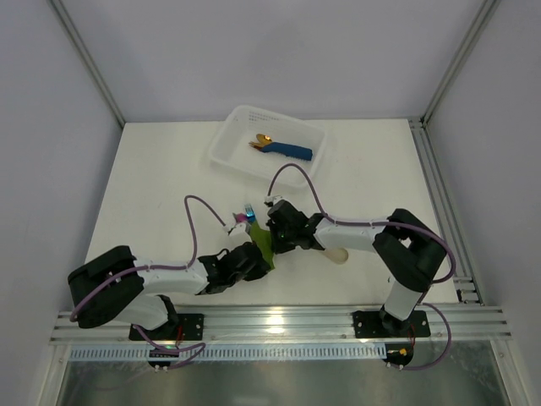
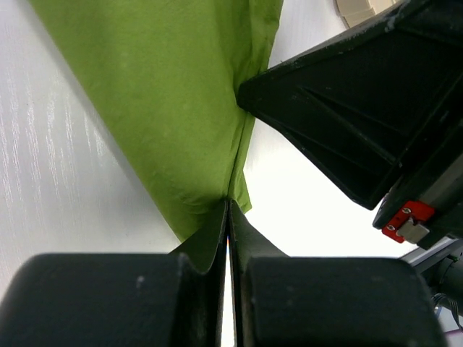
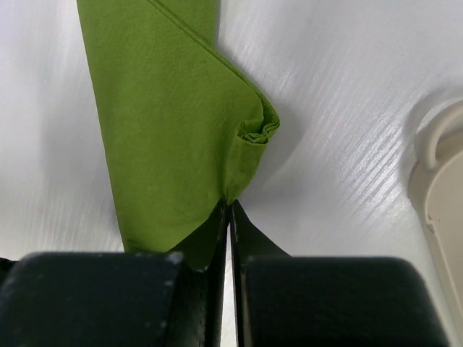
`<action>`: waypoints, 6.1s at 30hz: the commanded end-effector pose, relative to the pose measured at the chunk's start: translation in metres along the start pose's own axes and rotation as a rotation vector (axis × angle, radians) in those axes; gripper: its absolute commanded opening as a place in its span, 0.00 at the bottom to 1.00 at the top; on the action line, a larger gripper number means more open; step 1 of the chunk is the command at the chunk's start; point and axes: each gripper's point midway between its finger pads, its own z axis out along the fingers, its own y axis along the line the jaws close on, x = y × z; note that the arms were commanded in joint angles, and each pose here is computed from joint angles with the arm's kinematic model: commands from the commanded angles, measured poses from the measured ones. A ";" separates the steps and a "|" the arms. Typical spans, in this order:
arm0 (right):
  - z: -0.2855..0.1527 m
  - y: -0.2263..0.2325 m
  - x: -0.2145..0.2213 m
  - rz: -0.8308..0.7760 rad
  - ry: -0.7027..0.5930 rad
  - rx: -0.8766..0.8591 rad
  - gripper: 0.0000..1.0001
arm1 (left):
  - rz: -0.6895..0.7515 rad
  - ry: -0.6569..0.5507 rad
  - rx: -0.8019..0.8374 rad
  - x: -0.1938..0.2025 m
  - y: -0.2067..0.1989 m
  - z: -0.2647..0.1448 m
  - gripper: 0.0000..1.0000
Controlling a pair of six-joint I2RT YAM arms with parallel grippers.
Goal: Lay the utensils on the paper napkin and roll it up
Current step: Roll the napkin at the center of the board.
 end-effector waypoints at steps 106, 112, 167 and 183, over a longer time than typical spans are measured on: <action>0.037 0.003 0.005 -0.028 0.091 -0.004 0.04 | 0.033 -0.105 -0.034 -0.112 0.006 -0.038 0.09; 0.037 0.004 0.004 -0.025 0.091 -0.010 0.04 | 0.042 -0.128 0.015 -0.132 -0.012 -0.022 0.00; -0.035 0.082 -0.007 -0.079 0.000 -0.481 0.04 | -0.107 0.086 -0.164 -0.072 0.057 0.054 0.00; -0.014 0.073 0.029 -0.048 0.091 -0.503 0.04 | -0.115 0.098 -0.155 -0.068 0.056 0.055 0.00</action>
